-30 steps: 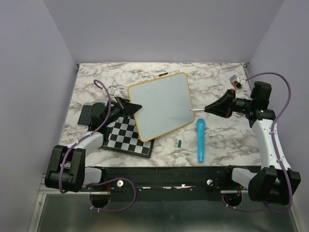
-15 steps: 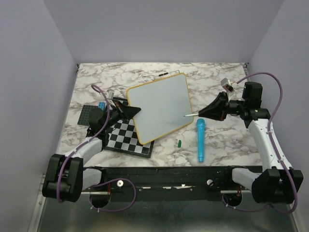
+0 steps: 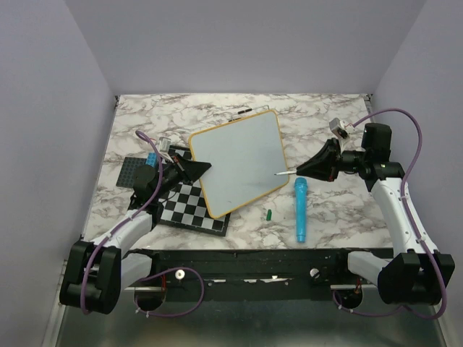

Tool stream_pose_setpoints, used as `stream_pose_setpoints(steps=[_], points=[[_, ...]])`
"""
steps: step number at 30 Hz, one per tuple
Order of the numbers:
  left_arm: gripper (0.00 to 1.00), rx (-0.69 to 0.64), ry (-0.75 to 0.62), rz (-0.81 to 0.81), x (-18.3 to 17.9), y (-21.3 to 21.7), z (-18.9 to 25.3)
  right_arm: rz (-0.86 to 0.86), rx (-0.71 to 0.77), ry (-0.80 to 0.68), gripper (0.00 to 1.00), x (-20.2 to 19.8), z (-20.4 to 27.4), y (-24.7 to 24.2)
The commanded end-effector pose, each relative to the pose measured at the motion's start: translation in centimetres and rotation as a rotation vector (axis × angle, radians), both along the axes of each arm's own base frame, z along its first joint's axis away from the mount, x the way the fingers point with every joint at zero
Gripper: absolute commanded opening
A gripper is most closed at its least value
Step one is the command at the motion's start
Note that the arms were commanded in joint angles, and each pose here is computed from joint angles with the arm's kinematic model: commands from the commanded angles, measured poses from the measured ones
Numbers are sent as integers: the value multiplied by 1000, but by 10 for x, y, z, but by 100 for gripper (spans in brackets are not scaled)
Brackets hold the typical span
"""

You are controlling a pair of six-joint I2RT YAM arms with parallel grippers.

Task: Write a sentence on the whiteboard
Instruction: Place the whiteboard at the center of the board.

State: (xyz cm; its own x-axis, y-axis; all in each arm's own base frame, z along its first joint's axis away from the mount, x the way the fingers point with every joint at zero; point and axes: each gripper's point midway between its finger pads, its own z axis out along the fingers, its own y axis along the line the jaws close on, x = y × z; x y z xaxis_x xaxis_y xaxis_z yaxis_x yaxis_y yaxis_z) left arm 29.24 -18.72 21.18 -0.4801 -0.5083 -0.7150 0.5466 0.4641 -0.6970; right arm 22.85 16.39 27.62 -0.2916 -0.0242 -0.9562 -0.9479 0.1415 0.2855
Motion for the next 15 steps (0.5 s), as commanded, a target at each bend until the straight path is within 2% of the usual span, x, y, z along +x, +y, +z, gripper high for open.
stream_pose_setpoints(steps=[1,15], points=[[0,-8,-140,14,-1,0,35,1,-10,-29,1,-1,-1,1],[0,41,-155,0,-5,-3,31,39,-57,-38,1,-2,-12,17]])
